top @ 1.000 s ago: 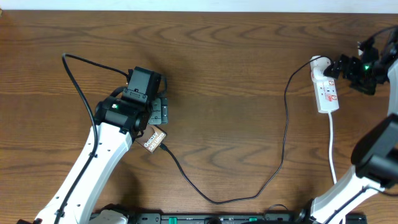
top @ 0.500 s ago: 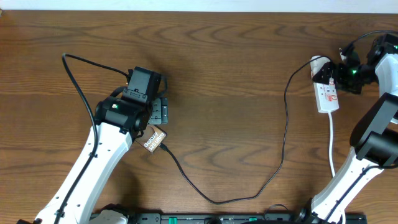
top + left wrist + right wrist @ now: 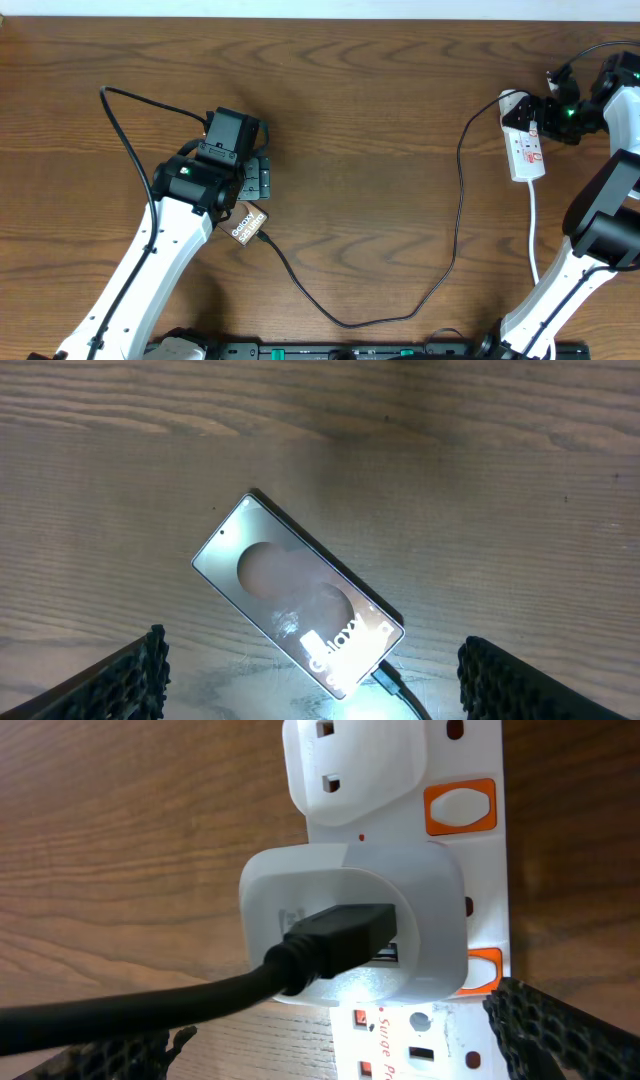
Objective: Plug charger to phone and switch on socket
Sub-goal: 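Press down the power strip switch beside the plug with the right gripper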
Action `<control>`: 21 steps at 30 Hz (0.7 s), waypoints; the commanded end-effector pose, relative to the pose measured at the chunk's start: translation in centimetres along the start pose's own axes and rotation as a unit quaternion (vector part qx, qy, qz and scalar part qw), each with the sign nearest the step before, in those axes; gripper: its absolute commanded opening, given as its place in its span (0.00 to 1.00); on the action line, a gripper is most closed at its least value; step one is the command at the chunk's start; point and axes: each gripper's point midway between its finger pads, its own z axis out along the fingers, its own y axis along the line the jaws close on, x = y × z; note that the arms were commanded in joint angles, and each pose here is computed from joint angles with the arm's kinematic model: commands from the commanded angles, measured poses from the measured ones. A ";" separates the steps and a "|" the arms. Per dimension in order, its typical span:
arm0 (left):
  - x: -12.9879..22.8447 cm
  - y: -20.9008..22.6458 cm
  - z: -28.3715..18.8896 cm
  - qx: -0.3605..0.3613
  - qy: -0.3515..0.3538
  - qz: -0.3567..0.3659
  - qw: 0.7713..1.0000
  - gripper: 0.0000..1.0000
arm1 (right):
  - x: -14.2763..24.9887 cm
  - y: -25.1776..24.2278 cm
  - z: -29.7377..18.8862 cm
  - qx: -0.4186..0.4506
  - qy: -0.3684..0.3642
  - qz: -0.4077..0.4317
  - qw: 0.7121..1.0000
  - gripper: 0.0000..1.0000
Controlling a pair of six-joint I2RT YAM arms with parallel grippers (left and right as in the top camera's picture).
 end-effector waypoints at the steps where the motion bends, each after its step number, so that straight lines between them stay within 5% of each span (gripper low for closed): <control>1: -1.1 0.1 -1.0 0.000 -0.020 -0.003 1.000 0.89 | -0.8 0.7 -0.3 -0.012 -0.011 -0.010 1.000 0.99; 21: -1.1 0.1 -1.0 0.000 -0.020 -0.003 1.000 0.89 | -0.4 2.7 2.4 -0.028 0.012 0.005 1.000 0.99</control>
